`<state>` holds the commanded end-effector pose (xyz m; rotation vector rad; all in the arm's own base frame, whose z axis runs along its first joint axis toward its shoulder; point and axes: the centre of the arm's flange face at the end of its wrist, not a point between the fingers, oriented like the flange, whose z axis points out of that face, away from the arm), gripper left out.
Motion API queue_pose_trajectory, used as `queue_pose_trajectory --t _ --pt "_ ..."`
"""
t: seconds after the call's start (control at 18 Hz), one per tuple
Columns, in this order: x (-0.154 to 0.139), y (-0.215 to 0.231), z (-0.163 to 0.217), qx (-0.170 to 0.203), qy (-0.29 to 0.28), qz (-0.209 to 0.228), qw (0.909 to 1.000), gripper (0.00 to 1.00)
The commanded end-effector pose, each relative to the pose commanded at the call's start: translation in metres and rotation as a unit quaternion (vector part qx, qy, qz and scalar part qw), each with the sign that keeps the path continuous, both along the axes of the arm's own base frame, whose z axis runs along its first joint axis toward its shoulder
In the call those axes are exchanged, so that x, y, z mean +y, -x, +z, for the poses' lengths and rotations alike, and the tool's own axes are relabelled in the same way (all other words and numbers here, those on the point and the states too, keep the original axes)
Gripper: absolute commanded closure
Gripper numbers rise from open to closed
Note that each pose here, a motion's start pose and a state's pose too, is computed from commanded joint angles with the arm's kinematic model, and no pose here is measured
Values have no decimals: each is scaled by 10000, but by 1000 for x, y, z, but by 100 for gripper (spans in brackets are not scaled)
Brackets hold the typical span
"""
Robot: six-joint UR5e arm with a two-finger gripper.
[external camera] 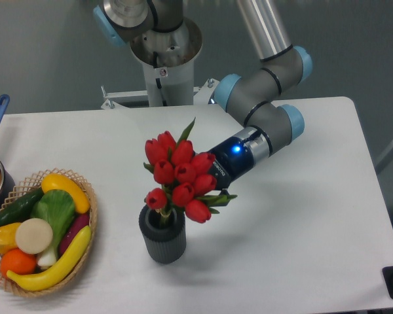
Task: Insert the flowers into the vase
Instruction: 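Push the tulips down into the vase and open the gripper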
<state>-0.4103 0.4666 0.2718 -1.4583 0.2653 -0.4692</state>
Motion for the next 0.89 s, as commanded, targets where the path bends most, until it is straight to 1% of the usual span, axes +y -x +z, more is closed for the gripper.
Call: queue_pose_trajectory --t 0.33,0.5,0.61,0.78,0.89 --pt "1 -2 -14 96 261 0 9996 72" --pt "3 -6 -19 165 226 -22 9996 66" --pt "2 -7 -22 183 226 -20 9996 59" --pt "0 -9 -25 172 223 -10 9996 52" --pt "-1 -9 -25 287 164 8 9995 29"
